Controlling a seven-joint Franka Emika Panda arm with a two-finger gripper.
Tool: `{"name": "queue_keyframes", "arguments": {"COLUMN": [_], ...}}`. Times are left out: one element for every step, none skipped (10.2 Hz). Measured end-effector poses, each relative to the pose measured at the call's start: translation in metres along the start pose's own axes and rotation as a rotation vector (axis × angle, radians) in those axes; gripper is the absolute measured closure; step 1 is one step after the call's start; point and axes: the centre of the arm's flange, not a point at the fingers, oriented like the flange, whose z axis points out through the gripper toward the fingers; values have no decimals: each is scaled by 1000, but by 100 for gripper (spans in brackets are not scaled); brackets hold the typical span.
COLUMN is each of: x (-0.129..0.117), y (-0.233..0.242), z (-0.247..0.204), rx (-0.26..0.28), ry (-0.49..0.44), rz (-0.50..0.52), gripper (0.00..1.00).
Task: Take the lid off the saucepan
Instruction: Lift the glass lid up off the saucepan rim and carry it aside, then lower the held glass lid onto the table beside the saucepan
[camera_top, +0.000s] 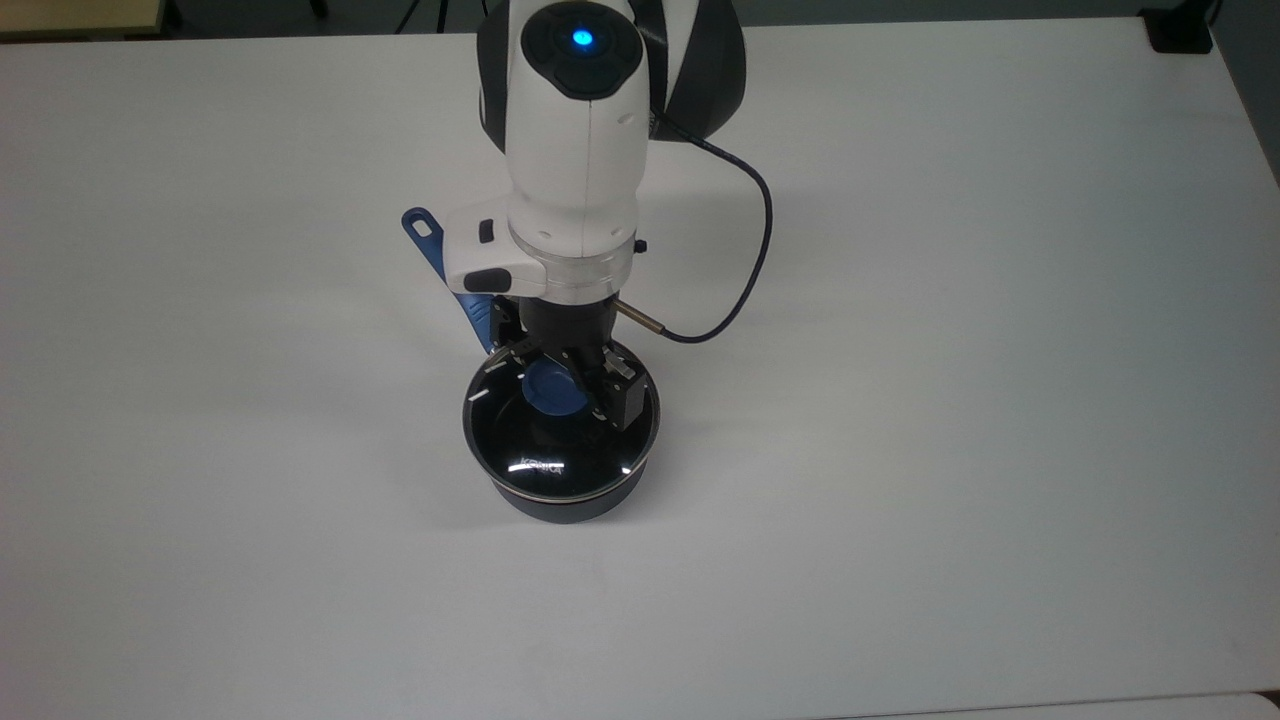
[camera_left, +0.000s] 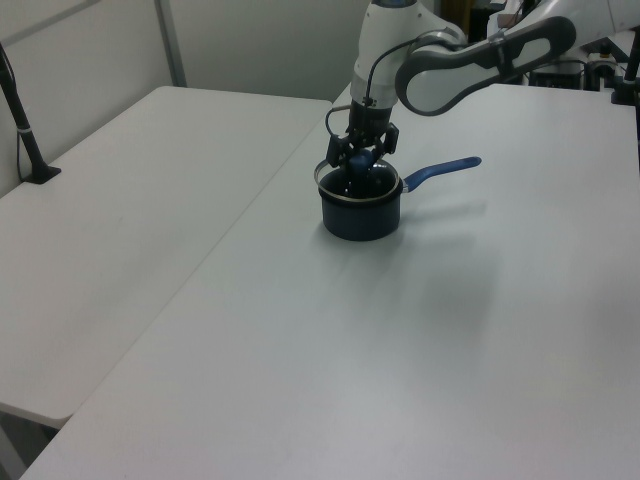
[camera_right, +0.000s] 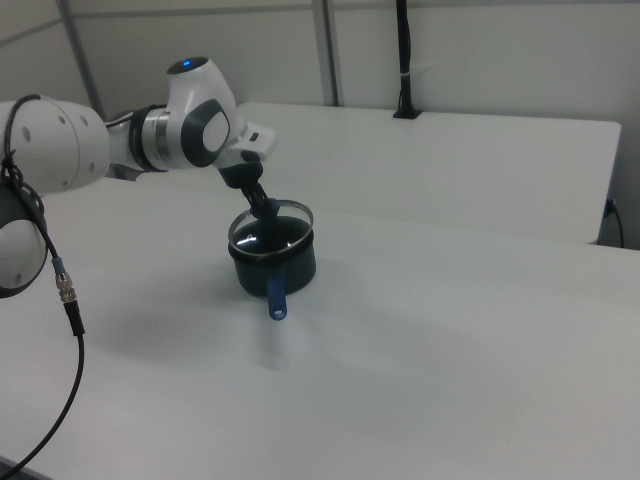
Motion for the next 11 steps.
{"name": "queue_keyframes", "arguments": {"x": [6, 14, 22, 26, 16, -8, -36, -61, -78, -91, -100], "y": [8, 23, 47, 78, 113, 153, 192, 224, 243, 253, 257], "z": [-15, -39, -68, -95, -117, -129, -132, -123, -105, -85, -63], "rx": [-8, -10, -18, -26, -33, -33, -33, -34, -29, -26, -22], "ry": [-7, -37, -94, -162, -247, -313, -362, -420, -476, -529, -539], "rz": [-22, -59, -135, -234, -352, -473, -566, -627, -678, -710, -726], "gripper": [51, 51, 51, 50, 48, 47, 47, 47, 47, 46, 45]}}
